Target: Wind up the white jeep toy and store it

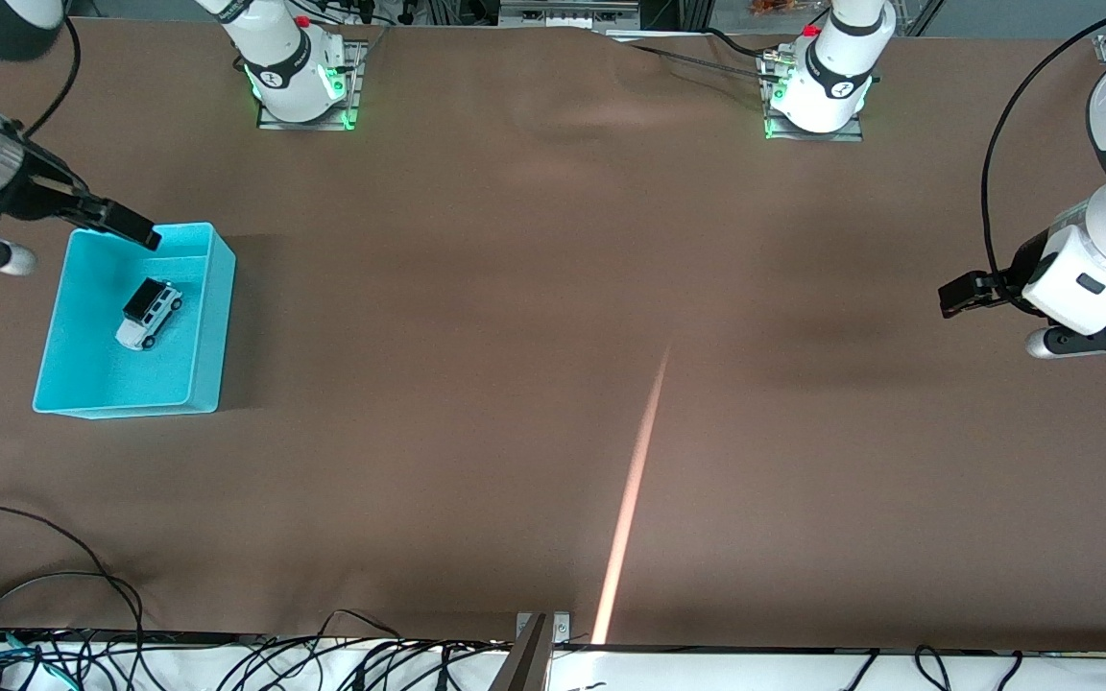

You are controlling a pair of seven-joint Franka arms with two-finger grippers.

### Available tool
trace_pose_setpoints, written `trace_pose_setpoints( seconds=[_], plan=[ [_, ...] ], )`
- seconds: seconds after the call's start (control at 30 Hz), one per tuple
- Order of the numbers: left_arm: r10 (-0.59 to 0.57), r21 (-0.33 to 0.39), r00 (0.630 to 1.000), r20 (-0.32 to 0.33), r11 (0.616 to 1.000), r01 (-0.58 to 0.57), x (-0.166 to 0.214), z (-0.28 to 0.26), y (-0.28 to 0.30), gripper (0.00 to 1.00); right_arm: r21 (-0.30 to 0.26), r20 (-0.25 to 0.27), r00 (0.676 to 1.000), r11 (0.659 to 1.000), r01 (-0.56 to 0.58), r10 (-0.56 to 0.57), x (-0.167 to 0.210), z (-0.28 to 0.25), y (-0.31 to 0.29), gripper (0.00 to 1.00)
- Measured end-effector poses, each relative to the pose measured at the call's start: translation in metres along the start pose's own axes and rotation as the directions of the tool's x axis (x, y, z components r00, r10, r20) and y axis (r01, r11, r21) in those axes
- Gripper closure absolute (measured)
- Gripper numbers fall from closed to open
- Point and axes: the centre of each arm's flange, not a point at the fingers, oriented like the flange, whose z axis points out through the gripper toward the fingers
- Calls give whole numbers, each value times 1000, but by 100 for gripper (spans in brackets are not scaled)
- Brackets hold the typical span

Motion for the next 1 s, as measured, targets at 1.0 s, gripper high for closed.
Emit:
trace_pose_setpoints(
  seconds=[1.0],
  plan=[
    [0,0,1000,0,1000,0,0,0,0,0,-55,-8,969,967,247,-248,-4,-35,5,0]
  ],
)
